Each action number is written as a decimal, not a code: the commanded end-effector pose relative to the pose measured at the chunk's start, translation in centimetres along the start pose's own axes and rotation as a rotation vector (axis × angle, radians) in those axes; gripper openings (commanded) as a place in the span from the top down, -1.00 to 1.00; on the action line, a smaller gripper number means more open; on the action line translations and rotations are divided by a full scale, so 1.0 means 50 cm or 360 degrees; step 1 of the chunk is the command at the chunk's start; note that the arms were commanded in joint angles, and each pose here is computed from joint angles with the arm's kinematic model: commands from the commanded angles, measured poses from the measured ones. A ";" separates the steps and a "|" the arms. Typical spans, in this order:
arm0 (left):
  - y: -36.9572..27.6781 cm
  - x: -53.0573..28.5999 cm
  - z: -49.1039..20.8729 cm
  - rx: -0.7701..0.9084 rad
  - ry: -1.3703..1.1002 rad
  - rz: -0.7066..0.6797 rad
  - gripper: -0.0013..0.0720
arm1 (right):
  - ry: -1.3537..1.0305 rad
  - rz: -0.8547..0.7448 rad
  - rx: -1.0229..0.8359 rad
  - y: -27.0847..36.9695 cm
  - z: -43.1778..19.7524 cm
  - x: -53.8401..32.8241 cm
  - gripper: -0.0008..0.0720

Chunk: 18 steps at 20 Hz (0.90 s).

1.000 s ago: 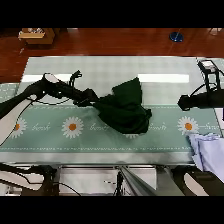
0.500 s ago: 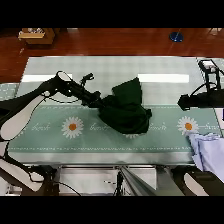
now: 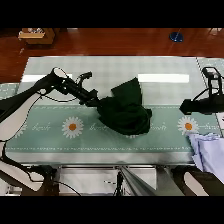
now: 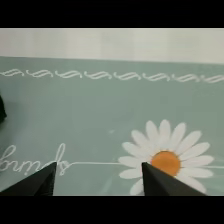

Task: Fold the shirts.

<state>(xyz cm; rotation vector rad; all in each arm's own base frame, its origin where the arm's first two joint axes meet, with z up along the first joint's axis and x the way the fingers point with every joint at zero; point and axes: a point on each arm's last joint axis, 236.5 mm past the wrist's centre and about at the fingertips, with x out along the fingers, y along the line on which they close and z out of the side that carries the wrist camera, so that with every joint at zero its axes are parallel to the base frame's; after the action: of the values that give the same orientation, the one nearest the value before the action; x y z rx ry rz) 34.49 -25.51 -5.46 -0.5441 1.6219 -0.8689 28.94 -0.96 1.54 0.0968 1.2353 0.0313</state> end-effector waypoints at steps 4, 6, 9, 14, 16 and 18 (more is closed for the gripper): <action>-0.040 -0.045 -0.013 0.0070 -0.0013 -0.0024 0.90 | -0.0161 0.0636 0.0465 0.115 -0.008 0.090 -0.70; -0.046 -0.049 -0.022 0.0071 0.0009 -0.0033 0.90 | -0.0174 0.0703 0.0513 0.126 -0.012 0.126 -0.70; -0.051 -0.054 -0.023 0.0063 0.0003 -0.0034 0.90 | -0.0134 0.0869 0.0538 0.159 -0.009 0.166 -0.69; -0.061 -0.062 -0.023 0.0041 -0.0013 -0.0032 0.90 | 0.0029 0.0985 0.0613 0.180 -0.039 0.248 -0.66; -0.065 -0.065 -0.023 0.0050 -0.0020 -0.0032 0.90 | 0.0088 0.1017 0.0599 0.204 -0.055 0.274 -0.60; -0.070 -0.069 -0.023 0.0060 -0.0028 -0.0031 0.90 | 0.0135 0.1049 0.0575 0.235 -0.065 0.285 -0.39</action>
<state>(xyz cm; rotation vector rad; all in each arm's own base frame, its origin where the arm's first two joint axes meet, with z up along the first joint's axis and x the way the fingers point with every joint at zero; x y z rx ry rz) 33.76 -24.82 -0.94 -0.5406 1.5924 -0.9048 31.09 10.61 -10.18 0.8246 1.2079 0.3633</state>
